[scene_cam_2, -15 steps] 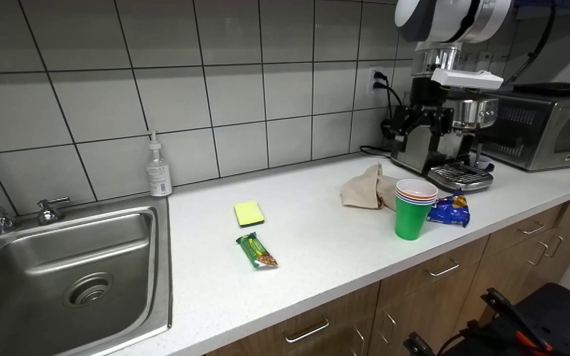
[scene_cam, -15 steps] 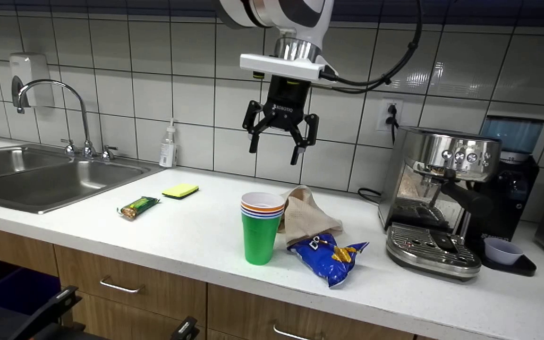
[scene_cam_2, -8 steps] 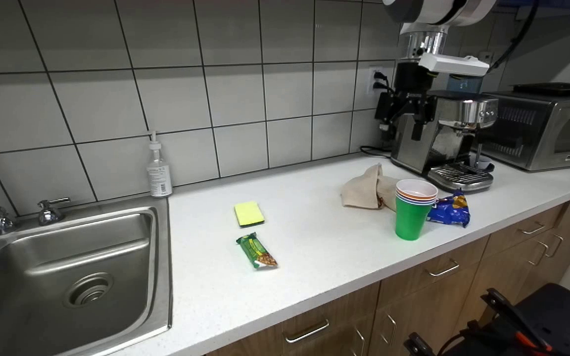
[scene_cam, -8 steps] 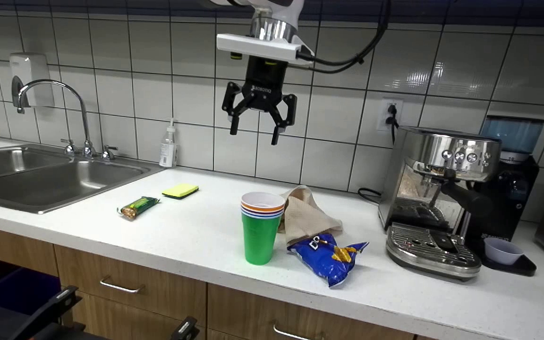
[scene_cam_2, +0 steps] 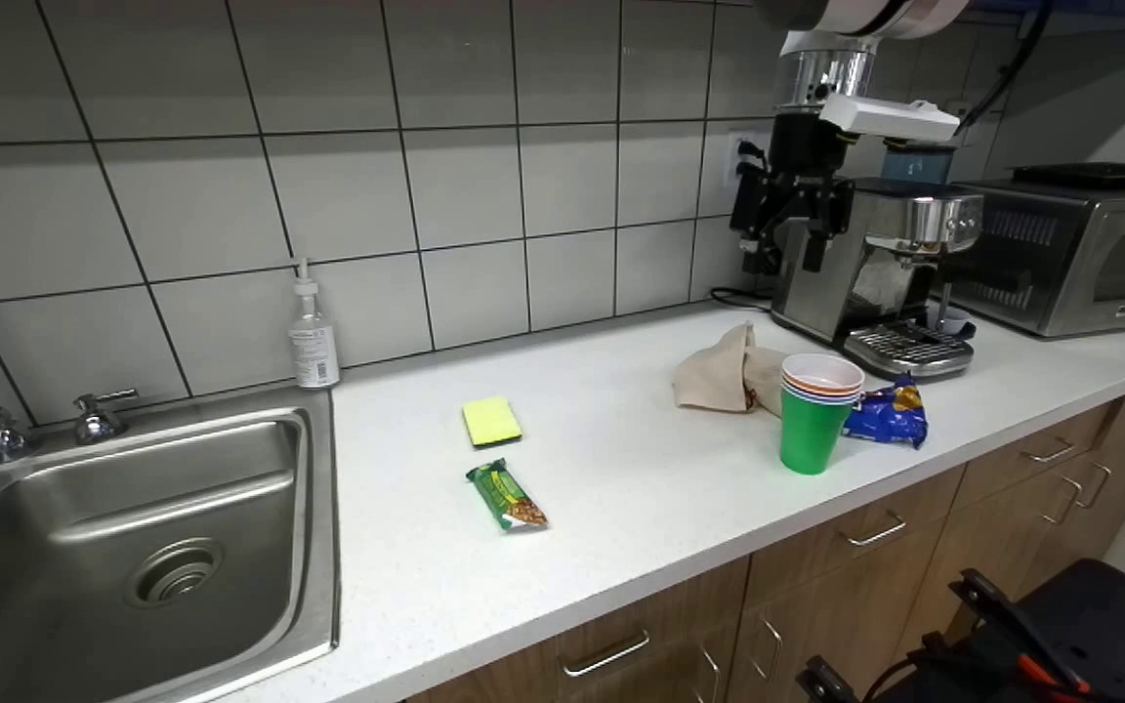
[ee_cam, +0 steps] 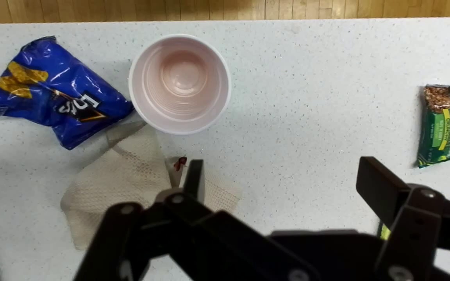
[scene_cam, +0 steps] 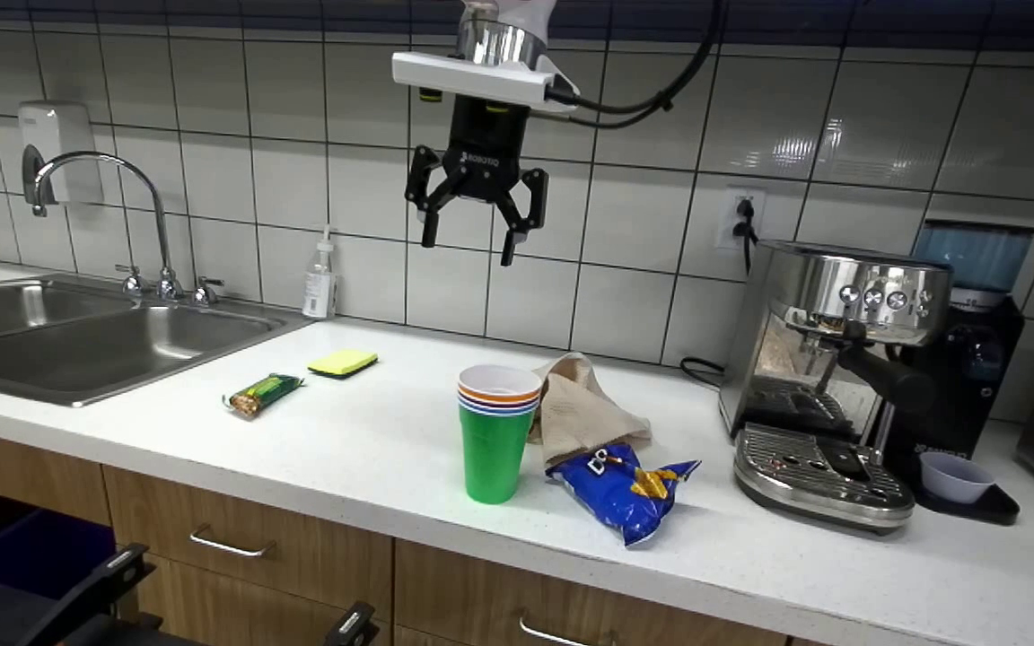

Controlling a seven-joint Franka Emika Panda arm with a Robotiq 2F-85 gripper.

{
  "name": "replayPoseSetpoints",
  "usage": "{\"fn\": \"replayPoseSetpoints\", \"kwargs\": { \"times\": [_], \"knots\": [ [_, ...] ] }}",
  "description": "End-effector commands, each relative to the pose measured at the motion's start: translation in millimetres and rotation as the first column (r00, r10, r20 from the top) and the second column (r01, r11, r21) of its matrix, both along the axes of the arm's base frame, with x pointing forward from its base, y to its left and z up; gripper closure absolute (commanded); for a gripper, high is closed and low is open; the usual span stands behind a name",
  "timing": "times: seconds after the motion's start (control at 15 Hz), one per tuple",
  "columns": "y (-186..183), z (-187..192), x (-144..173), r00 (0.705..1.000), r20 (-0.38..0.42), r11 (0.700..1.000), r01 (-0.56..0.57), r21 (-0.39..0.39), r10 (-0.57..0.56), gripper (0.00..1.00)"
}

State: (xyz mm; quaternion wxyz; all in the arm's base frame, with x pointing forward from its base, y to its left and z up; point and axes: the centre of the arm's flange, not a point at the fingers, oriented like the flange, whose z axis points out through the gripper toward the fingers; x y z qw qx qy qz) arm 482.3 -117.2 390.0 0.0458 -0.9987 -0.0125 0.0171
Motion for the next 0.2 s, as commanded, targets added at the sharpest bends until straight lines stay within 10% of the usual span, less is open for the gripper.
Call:
{"fn": "replayPoseSetpoints", "kwargs": {
  "times": [0.0,0.13],
  "knots": [
    [0.0,0.0,0.0,1.0,0.0,1.0,0.0,0.0,0.0,0.0],
    [0.0,0.0,0.0,1.0,0.0,1.0,0.0,0.0,0.0,0.0]
  ]
}}
